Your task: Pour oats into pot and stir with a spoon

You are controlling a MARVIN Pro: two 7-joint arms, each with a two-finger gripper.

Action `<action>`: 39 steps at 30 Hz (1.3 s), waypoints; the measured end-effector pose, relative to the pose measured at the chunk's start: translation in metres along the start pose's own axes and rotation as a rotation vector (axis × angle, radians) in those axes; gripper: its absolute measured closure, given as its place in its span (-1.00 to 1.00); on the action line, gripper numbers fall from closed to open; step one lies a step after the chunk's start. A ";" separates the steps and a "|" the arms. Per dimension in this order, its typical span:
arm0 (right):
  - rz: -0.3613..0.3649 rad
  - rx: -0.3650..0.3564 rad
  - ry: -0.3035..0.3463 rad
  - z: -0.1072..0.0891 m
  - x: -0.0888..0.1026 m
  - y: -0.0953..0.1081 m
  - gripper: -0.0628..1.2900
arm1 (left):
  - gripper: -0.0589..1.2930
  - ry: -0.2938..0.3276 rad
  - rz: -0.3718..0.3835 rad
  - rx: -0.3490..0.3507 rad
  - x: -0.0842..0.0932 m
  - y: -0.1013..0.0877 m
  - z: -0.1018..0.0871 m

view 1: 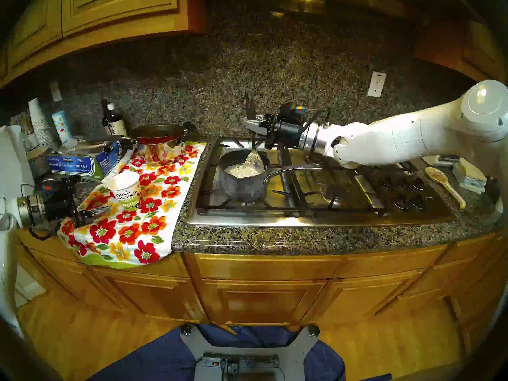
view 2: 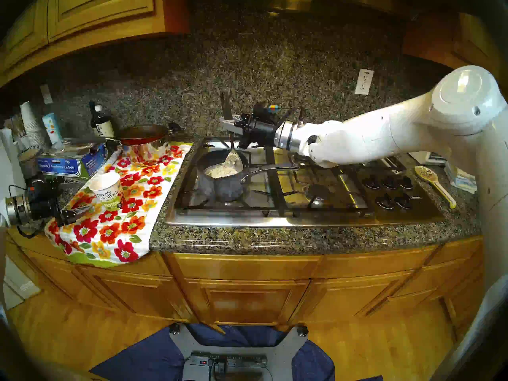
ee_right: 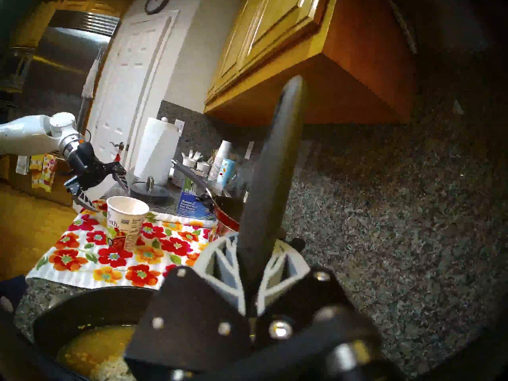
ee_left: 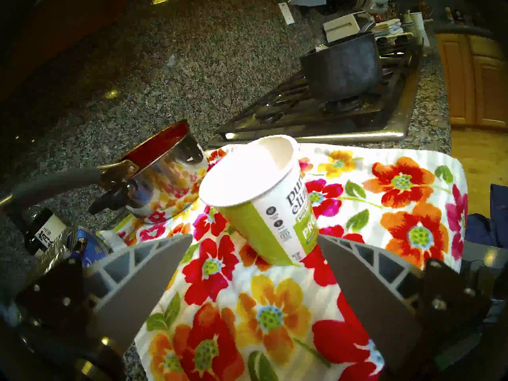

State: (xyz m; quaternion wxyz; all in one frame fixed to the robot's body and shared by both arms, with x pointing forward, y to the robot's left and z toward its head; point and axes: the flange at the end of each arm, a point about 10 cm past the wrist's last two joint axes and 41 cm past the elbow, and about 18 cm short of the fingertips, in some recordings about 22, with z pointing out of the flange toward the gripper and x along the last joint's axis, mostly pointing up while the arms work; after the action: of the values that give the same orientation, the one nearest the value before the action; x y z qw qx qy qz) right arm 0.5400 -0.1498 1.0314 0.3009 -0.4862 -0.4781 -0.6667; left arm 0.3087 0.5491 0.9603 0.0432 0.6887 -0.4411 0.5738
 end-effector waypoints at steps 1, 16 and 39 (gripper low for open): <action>-0.005 -0.003 -0.001 0.000 0.000 0.000 0.95 | -0.89 0.000 0.000 0.000 0.000 0.000 0.000; -0.072 -0.005 -0.027 0.002 0.006 0.001 0.95 | -0.89 0.000 0.000 0.000 0.000 0.000 0.000; -0.145 0.008 -0.026 0.022 0.012 -0.005 0.95 | -0.89 0.000 0.000 0.000 0.000 0.000 0.000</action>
State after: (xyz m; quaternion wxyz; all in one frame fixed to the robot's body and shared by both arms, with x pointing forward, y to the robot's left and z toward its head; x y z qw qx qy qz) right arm 0.5394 -0.1268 1.0427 0.2472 -0.4577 -0.5186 -0.6786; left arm 0.3086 0.5490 0.9603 0.0433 0.6887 -0.4411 0.5738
